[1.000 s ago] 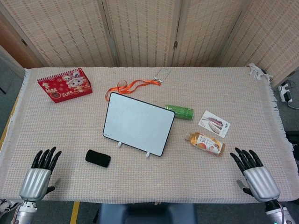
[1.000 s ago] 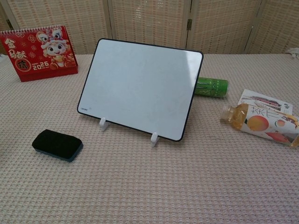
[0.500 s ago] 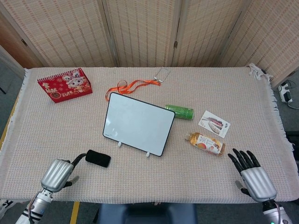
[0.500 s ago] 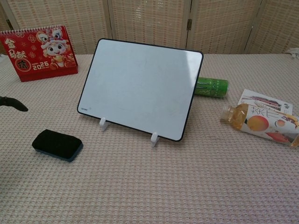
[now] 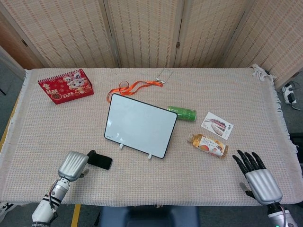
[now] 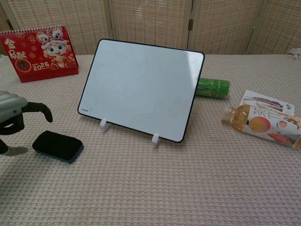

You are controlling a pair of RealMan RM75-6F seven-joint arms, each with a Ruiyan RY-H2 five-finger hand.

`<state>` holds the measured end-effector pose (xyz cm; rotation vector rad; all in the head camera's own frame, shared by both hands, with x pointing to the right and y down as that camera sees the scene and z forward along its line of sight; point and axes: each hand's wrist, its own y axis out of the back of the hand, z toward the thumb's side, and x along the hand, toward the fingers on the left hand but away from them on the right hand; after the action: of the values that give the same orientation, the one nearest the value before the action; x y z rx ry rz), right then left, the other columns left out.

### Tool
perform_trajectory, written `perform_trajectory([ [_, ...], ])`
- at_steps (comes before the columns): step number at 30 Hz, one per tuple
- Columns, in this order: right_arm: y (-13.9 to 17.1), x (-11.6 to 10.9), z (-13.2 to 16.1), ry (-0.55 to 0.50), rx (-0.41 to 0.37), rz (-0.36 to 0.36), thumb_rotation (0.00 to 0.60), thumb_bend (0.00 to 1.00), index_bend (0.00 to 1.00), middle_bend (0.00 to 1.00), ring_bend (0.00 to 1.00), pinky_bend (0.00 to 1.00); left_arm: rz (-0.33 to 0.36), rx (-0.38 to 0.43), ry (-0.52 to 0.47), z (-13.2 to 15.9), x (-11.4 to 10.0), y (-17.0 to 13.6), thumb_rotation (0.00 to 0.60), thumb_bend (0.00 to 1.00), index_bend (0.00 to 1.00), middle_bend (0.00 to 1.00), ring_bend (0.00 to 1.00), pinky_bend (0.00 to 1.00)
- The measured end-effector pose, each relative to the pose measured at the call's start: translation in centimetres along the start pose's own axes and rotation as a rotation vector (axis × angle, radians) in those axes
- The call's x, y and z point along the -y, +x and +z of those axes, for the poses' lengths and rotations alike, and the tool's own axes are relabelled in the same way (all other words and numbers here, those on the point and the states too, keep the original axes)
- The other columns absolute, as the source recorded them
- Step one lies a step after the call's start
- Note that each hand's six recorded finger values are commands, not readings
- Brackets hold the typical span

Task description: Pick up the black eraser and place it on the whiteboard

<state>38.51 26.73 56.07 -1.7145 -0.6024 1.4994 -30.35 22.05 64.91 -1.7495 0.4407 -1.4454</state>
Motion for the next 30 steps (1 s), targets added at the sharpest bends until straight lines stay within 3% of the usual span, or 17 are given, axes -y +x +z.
perform_trajectory([
  [17,0.1,-0.1,-0.2,-0.006,0.0,-0.003,0.6,0.35,0.0,0.0,0.04,0.0,-0.104,-0.015,0.034,1.3,1.9,3.2,0.6,0.34,0.31,1.0,0.97,1.0],
  [30,0.1,-0.2,-0.2,-0.008,0.001,-0.004,0.6,0.35,0.0,0.0,0.04,0.0,-0.122,-0.019,0.042,1.5,2.2,4.1,0.6,0.34,0.37,1.0,0.97,1.0],
])
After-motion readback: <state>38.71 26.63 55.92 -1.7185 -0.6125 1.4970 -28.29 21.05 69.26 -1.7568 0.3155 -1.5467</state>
